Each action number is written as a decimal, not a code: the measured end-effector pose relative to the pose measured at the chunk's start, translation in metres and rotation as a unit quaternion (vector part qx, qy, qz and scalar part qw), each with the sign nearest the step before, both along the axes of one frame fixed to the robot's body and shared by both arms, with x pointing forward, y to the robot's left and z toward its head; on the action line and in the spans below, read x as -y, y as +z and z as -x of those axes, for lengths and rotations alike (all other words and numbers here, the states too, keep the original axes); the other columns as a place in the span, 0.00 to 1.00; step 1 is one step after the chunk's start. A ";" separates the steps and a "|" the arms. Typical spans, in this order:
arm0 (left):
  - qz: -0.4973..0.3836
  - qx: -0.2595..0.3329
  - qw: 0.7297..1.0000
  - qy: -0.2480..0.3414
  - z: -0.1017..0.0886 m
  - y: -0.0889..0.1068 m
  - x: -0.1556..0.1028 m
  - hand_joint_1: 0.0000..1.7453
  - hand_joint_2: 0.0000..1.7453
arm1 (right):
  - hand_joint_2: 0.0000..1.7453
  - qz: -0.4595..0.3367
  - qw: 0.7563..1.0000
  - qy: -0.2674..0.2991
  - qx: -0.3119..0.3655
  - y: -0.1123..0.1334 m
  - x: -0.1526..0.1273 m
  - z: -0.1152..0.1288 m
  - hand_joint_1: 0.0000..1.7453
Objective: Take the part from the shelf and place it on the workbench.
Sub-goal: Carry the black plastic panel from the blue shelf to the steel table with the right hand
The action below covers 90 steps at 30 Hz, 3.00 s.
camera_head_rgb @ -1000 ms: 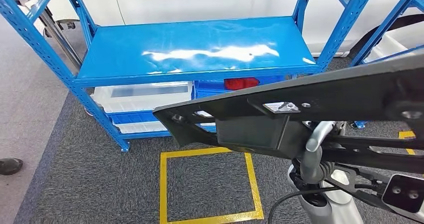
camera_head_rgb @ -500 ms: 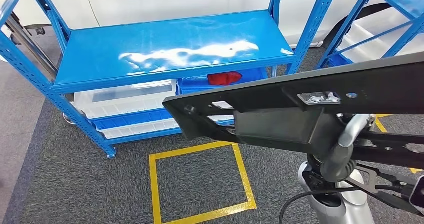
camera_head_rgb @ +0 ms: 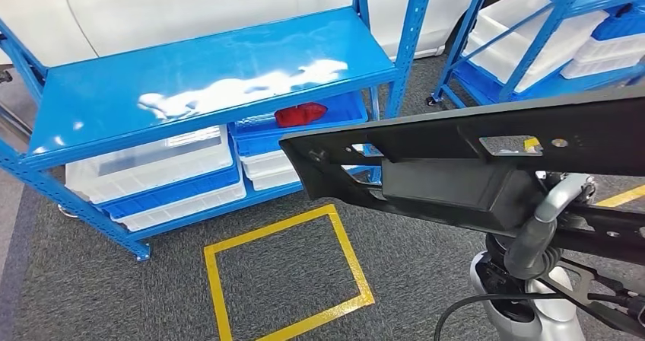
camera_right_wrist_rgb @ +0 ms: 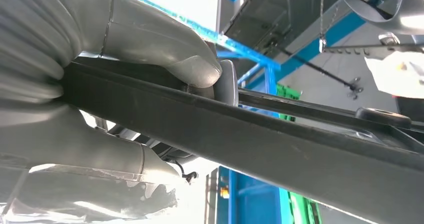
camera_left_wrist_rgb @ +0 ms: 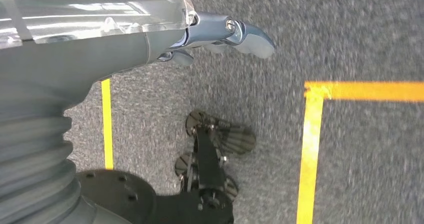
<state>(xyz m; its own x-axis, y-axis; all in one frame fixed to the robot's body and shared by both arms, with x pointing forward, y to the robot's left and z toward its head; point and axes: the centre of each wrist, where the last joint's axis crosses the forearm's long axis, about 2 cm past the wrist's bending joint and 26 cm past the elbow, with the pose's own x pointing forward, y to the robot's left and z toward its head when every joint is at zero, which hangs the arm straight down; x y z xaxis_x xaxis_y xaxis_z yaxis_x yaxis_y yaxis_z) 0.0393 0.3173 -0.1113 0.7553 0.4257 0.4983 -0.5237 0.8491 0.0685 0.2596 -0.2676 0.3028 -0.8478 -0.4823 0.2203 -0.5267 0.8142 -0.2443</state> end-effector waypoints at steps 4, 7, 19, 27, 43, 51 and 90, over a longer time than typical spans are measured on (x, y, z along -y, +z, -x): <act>0.002 0.000 1.000 -0.002 0.002 0.000 0.002 0.00 1.00 | 1.00 -0.001 1.000 -0.002 -0.001 0.001 0.003 -0.002 1.00; 0.004 -0.001 1.000 -0.002 0.002 0.000 0.003 0.00 1.00 | 1.00 0.000 1.000 -0.005 -0.003 0.001 0.004 -0.002 1.00; 0.015 -0.005 1.000 -0.009 -0.001 0.000 0.012 0.00 1.00 | 1.00 0.015 1.000 -0.022 -0.002 0.001 0.009 -0.001 1.00; 0.005 -0.009 1.000 -0.005 -0.005 0.000 0.005 0.00 1.00 | 1.00 0.031 0.999 0.000 0.006 -0.005 0.004 0.005 1.00; -0.018 0.010 1.000 0.003 -0.006 0.002 -0.016 0.00 1.00 | 1.00 0.009 0.999 0.036 0.024 0.003 -0.005 0.006 1.00; -0.026 0.011 1.000 0.007 -0.004 0.002 -0.028 0.00 1.00 | 1.00 -0.006 0.999 0.028 0.024 0.006 -0.008 0.002 1.00; -0.018 -0.006 1.000 0.018 0.000 0.001 -0.020 0.00 1.00 | 1.00 -0.017 1.000 0.010 0.012 0.021 -0.007 -0.016 1.00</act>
<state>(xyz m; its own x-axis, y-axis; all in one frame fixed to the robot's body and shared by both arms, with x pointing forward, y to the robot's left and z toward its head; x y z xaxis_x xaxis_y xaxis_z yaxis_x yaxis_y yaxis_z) 0.0395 0.3373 -0.1099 0.7465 0.4344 0.5041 -0.5525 0.8268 0.1056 0.2759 -0.2603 0.3240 -0.8429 -0.5057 0.1839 -0.5371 0.8116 -0.2300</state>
